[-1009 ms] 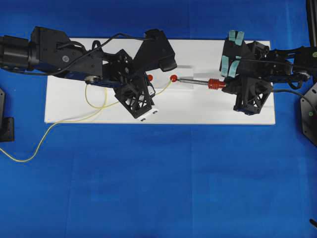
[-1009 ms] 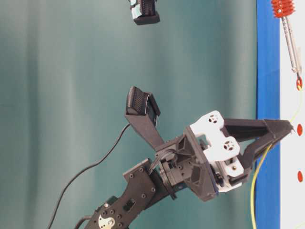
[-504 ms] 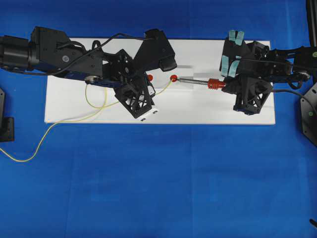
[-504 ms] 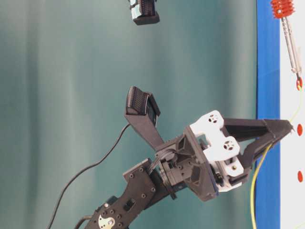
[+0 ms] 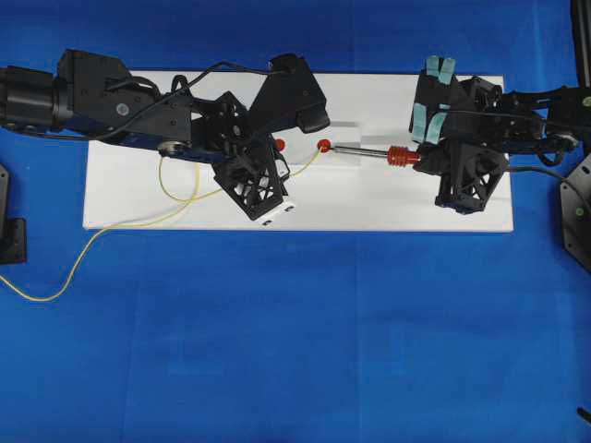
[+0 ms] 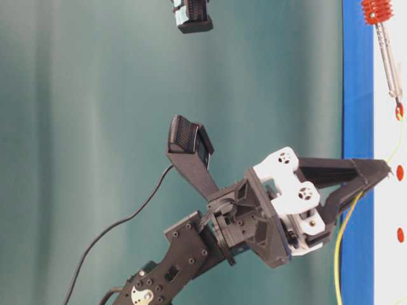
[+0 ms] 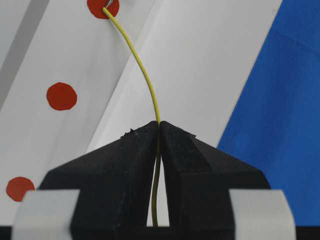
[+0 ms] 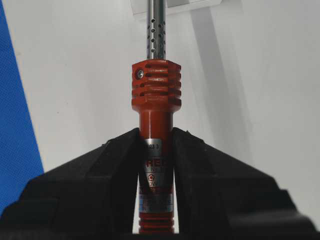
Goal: Touch the tip of the soldering iron to the tip of the solder at the mark.
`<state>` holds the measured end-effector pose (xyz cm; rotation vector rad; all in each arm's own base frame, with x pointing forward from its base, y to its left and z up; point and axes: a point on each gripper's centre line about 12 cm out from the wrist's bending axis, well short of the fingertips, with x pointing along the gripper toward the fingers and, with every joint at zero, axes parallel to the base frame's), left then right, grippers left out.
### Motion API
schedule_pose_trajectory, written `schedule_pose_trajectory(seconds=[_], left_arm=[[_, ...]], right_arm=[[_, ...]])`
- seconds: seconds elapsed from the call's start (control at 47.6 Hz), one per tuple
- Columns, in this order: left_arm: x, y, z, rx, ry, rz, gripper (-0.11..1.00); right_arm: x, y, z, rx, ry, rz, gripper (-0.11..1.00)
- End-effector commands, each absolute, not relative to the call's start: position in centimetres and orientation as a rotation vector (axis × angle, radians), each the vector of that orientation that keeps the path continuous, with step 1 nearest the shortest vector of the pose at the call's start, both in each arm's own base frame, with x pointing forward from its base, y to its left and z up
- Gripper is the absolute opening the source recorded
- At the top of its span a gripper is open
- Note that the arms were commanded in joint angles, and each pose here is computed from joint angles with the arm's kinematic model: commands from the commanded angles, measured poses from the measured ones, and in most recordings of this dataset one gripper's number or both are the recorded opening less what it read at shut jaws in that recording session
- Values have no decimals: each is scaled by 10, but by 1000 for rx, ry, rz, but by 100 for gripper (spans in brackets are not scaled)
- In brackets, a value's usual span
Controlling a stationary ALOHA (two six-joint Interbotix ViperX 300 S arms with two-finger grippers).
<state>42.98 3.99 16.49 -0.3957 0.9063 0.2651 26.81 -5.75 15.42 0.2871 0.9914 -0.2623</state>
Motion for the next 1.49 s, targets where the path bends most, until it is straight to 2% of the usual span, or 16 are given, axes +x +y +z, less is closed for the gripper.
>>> schedule_pose_trajectory(seconds=[0.0, 0.819, 0.967, 1.219, 1.471], left_arm=[[433, 41, 176, -394, 873, 260, 4], [433, 41, 175, -388, 876, 258, 4], [428, 41, 187, -381, 866, 253, 4], [398, 37, 224, -385, 793, 240, 4], [352, 30, 236, -388, 758, 228, 4]], right_arm=[[275, -60, 164, 284, 951, -263, 6], [275, -60, 164, 284, 951, -263, 6], [275, -60, 164, 283, 956, -262, 6], [275, -60, 165, 281, 953, -262, 6], [275, -60, 164, 281, 953, -262, 6]])
